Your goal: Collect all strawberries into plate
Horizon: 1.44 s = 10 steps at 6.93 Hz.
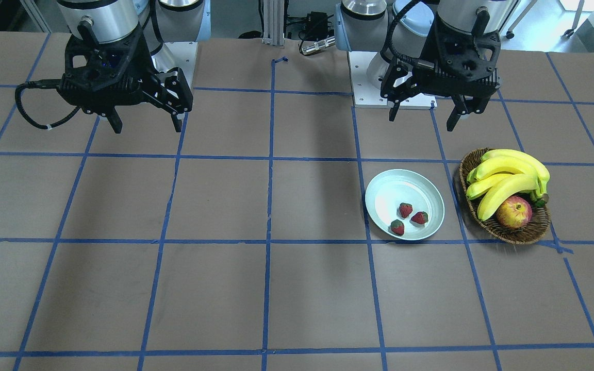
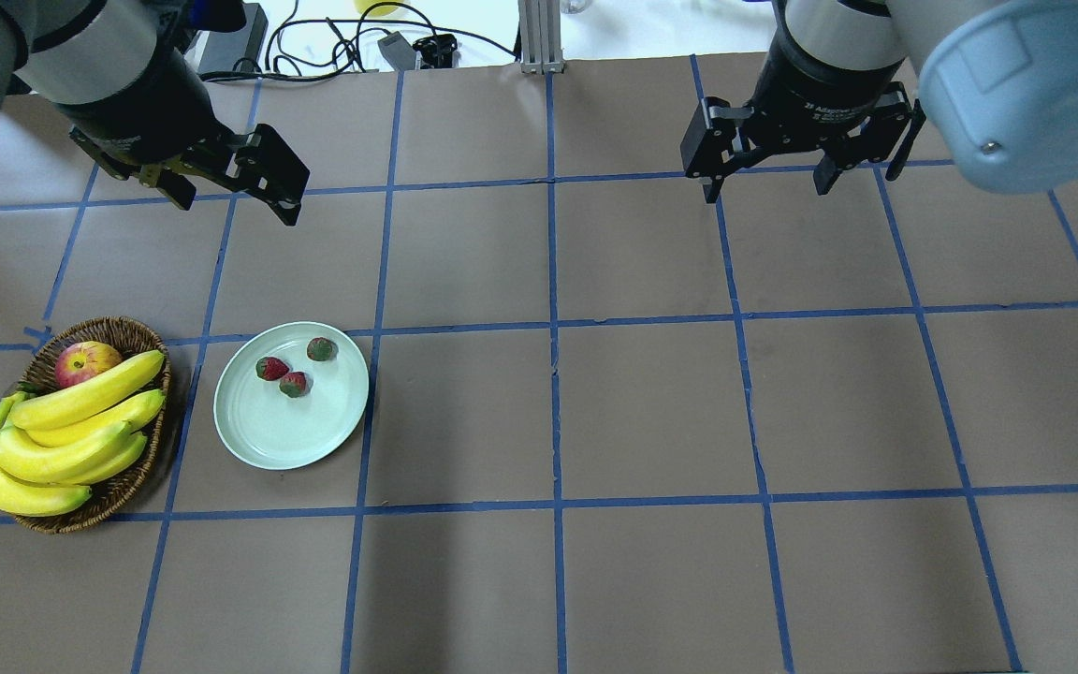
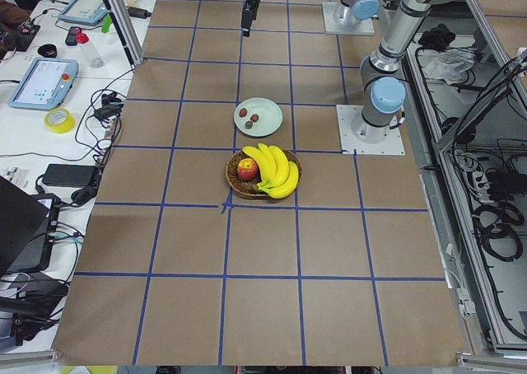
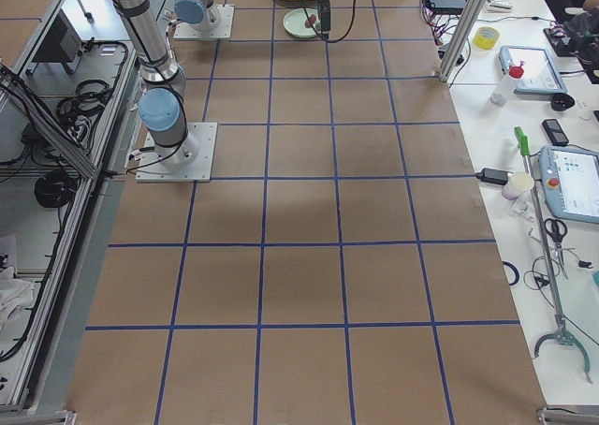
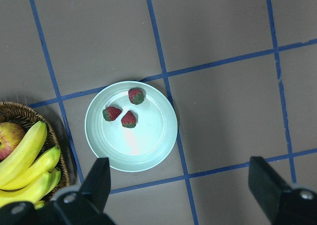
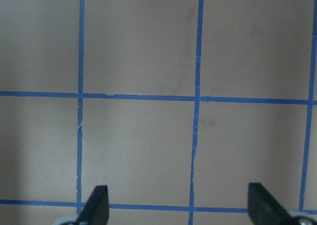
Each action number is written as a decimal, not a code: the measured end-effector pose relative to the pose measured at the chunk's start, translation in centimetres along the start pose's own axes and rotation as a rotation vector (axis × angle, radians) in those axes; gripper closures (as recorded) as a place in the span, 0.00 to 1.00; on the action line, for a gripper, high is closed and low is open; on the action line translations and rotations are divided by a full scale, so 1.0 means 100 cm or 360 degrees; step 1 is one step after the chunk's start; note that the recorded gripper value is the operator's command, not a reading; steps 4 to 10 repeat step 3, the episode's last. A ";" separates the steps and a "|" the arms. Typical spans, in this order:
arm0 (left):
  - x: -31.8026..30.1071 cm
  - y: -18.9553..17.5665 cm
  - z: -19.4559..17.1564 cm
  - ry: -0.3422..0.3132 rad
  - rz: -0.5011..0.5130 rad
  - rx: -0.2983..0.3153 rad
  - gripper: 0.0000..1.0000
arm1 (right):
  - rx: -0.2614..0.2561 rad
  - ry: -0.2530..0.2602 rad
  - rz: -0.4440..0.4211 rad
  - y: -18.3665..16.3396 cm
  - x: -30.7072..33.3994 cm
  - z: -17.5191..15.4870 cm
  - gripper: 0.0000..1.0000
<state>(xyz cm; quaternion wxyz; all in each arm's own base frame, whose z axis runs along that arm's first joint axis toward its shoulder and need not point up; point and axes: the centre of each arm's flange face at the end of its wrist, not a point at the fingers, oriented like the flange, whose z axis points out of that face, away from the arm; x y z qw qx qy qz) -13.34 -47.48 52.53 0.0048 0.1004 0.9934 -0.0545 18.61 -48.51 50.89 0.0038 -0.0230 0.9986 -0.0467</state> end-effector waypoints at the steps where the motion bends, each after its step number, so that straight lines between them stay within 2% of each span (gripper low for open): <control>1: 0.000 0.001 -0.001 0.0001 0.0001 0.0002 0.00 | 0.0002 0.0000 -0.0001 0.000 0.000 0.000 0.00; 10: 0.000 0.001 -0.001 0.0000 -0.0001 0.0004 0.00 | 0.0006 -0.0001 -0.0002 0.000 0.000 0.000 0.00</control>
